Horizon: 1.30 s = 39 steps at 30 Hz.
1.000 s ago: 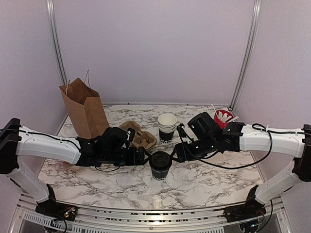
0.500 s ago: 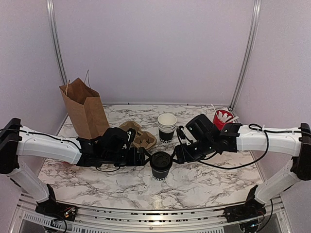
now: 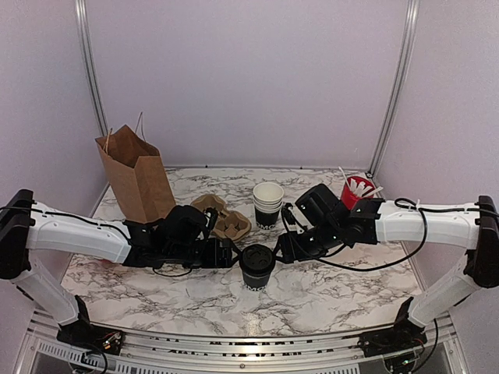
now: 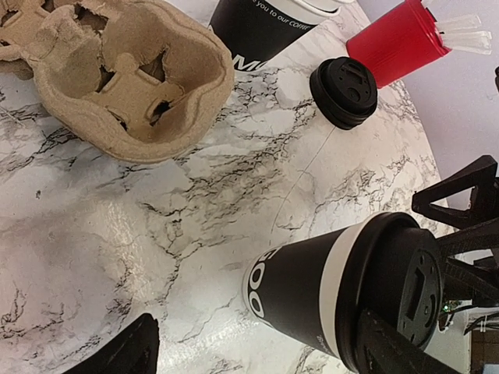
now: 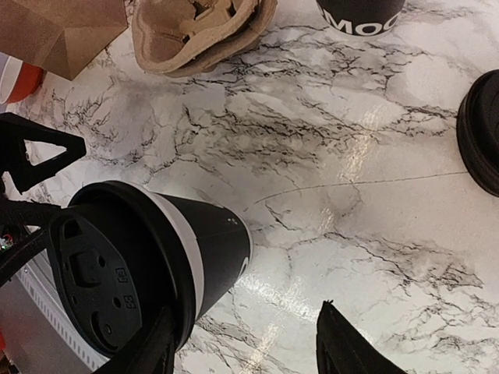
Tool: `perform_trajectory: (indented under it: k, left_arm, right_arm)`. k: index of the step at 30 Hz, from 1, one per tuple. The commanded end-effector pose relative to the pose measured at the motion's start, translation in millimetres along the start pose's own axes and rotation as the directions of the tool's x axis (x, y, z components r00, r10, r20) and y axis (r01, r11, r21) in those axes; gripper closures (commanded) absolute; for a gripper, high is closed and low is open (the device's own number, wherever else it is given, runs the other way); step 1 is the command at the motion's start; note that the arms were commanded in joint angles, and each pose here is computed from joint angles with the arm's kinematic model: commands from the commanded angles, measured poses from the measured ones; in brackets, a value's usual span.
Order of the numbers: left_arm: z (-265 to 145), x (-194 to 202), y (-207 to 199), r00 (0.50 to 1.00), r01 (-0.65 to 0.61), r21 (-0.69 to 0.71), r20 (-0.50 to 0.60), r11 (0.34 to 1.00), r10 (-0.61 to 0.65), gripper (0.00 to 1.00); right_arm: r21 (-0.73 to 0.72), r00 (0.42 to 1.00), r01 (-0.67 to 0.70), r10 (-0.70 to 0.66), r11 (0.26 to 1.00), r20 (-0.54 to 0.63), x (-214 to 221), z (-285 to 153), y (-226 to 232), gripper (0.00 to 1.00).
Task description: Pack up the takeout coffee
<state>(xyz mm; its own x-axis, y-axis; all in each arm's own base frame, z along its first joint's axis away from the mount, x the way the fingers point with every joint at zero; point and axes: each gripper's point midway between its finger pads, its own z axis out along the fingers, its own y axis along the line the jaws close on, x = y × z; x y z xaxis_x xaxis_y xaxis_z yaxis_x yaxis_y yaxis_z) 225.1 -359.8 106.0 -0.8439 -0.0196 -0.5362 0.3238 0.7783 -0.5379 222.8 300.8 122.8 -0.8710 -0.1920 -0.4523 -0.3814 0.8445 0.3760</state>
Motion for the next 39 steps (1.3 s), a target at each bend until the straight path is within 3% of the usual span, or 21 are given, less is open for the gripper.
perform_trajectory:
  k: [1,39]
  left_arm:
    - [5,5,-2,0.999,-0.021,-0.012,-0.036,1.000,0.021,0.12]
    - [17,52,37,0.983,0.035,-0.115,-0.174,0.993,-0.054,0.13]
  right_arm:
    - [0.046,0.998,-0.005,0.007,0.999,-0.063,12,9,-12,0.41]
    - [0.116,0.985,0.052,-0.032,0.992,-0.172,45,32,-13,0.41]
